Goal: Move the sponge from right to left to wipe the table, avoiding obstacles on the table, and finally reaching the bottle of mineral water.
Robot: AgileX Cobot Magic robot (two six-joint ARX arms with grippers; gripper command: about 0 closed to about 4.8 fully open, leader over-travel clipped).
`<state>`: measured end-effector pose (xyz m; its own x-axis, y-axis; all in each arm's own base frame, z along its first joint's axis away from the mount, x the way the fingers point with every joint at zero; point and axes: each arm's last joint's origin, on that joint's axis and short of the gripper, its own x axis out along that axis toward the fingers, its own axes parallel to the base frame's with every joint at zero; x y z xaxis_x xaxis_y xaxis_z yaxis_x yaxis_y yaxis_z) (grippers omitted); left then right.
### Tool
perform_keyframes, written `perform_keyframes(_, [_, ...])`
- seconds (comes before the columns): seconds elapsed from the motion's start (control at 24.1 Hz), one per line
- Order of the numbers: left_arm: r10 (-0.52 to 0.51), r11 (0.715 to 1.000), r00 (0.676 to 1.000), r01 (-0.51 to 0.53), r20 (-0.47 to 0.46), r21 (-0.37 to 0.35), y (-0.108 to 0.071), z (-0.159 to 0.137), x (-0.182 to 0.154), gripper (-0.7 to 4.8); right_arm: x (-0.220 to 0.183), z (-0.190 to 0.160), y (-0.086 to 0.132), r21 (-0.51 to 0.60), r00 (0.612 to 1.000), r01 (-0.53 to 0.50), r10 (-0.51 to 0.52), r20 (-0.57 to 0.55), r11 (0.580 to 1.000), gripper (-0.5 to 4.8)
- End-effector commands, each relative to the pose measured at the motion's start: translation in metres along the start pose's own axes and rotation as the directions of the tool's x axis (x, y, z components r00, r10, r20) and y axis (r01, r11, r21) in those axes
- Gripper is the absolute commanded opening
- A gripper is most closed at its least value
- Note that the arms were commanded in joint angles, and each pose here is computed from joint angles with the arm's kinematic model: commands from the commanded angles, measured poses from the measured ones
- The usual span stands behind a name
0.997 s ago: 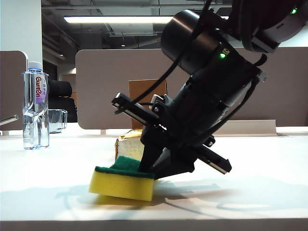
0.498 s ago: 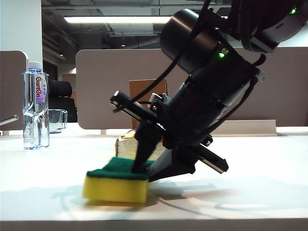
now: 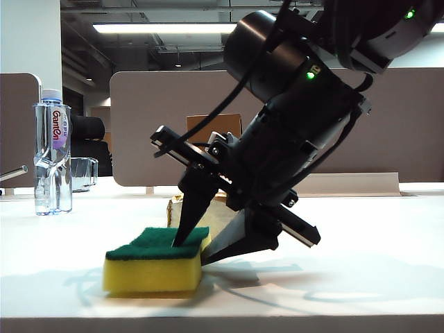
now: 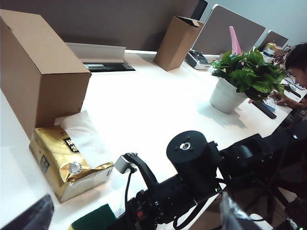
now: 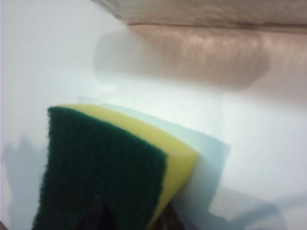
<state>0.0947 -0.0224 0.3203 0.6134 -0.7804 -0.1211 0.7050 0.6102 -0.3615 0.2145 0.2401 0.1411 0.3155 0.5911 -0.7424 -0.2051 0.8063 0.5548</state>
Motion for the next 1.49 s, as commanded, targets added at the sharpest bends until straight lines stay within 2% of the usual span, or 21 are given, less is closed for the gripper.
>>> perform_keyframes(0.04, [-0.007,1.000,1.000,0.007,0.003,0.004,-0.001,0.001,-0.001,4.70,-0.005,-0.002,-0.008,0.013,0.998,0.063,-0.062,-0.032,0.998,1.88])
perform_keyframes(0.17, [-0.007,1.000,1.000,0.007,0.001,0.002,-0.001,0.001,-0.001,4.70,-0.010,0.002,-0.007,0.018,0.999,0.053,-0.052,-0.012,0.998,2.17])
perform_keyframes(0.46, [-0.006,1.000,1.000,0.006,-0.001,0.000,-0.001,0.001,-0.001,4.70,-0.022,0.010,-0.006,0.004,0.999,0.030,-0.030,0.031,1.000,2.23])
perform_keyframes(0.5, [-0.006,1.000,1.000,0.006,-0.001,0.001,-0.001,0.001,-0.001,4.70,-0.025,0.013,-0.006,0.007,0.999,0.023,-0.023,0.042,1.000,2.56])
perform_keyframes(0.58, [-0.006,1.000,1.000,0.006,-0.001,0.002,-0.001,0.001,-0.001,4.70,-0.027,0.014,-0.005,0.006,0.999,0.018,-0.018,0.046,1.000,2.82])
perform_keyframes(0.91, [-0.006,1.000,1.000,0.006,-0.001,0.003,-0.001,0.001,-0.001,4.70,-0.046,0.020,0.002,-0.009,0.995,-0.023,0.024,0.102,1.000,2.84])
perform_keyframes(1.16, [-0.005,1.000,1.000,0.005,-0.004,-0.002,-0.001,0.000,-0.001,4.70,-0.073,0.034,0.001,-0.054,0.979,-0.041,0.051,0.198,0.998,2.83])
perform_keyframes(1.29, [0.007,1.000,1.000,-0.007,-0.023,-0.019,0.000,-0.002,0.000,4.70,-0.090,0.042,-0.006,-0.064,0.970,-0.019,0.034,0.242,0.998,2.83])
perform_keyframes(1.41, [0.036,0.999,0.992,-0.040,-0.124,-0.030,0.002,-0.016,-0.001,4.71,-0.126,0.050,-0.022,-0.087,0.943,0.095,-0.061,0.328,0.992,2.72])
perform_keyframes(1.49, [0.053,0.997,0.984,-0.061,-0.172,-0.043,0.003,-0.021,0.001,4.71,-0.148,0.051,-0.028,-0.117,0.922,0.140,-0.086,0.377,0.983,2.72])
